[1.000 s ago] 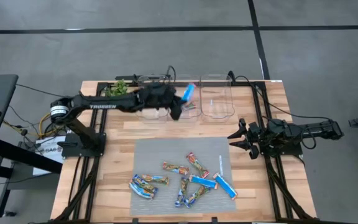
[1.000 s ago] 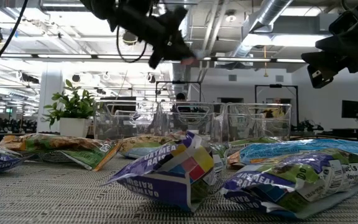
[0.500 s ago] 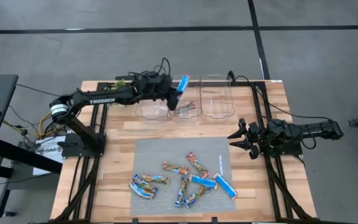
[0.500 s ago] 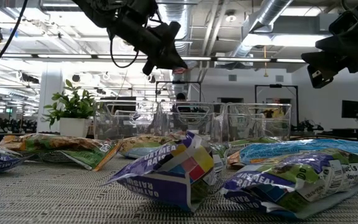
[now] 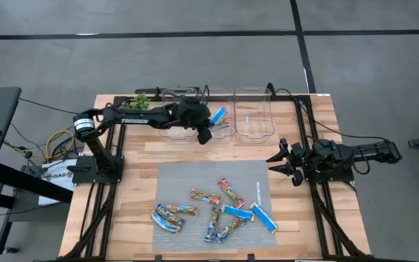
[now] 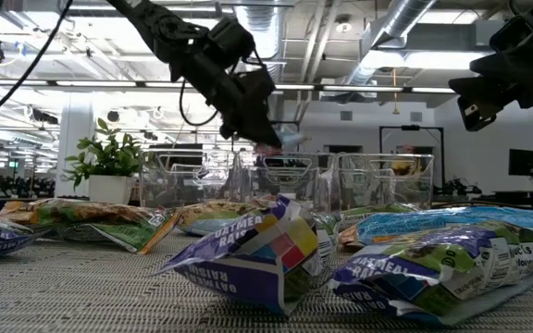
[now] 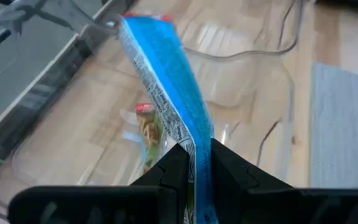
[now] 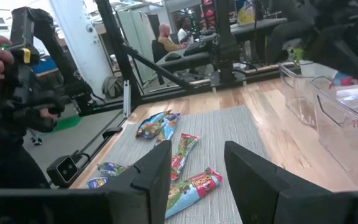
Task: Pick and place Granola Bars by type
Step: Put the red granola bar into the middle transparent bin
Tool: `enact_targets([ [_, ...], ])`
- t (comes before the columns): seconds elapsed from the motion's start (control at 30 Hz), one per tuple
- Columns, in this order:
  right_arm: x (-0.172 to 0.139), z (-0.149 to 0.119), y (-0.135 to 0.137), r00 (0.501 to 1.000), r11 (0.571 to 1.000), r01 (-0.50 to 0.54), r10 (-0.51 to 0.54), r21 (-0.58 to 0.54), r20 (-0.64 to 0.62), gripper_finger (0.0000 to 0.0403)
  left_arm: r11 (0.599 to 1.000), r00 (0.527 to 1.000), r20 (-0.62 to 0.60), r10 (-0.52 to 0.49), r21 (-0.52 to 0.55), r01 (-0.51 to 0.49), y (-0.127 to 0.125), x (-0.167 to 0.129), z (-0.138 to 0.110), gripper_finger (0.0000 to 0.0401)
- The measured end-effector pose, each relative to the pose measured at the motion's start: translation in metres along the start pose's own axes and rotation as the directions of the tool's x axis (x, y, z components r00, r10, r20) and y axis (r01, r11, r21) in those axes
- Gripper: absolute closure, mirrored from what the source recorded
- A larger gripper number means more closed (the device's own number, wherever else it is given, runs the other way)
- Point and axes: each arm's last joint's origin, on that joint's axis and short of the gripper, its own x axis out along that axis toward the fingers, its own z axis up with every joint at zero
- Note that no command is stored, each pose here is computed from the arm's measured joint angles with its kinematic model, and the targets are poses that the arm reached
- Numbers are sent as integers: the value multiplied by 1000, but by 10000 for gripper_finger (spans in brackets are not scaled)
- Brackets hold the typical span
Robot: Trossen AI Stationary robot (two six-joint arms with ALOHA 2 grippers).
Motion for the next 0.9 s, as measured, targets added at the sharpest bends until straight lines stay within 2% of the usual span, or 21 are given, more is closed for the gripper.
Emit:
enact_targets([
  [0.17, 0, 0, 0, 1000, 1000, 0, 0, 0, 1, 262, 999, 1000, 18, -4, 37, 3, -3, 5, 0, 338],
  [0.53, 0, 0, 0, 1000, 1000, 1, -1, 0, 1, 262, 999, 1000, 21, -8, 47, 7, -5, 5, 0, 230],
  [0.73, 0, 0, 0, 1000, 1000, 1, -1, 0, 1, 259, 999, 998, 58, -40, 38, 37, -14, 0, 6, 222],
  [0.9, 0, 0, 0, 1000, 1000, 2, -2, 0, 1, 261, 994, 989, 112, -95, 60, 89, -36, -16, 16, 231],
])
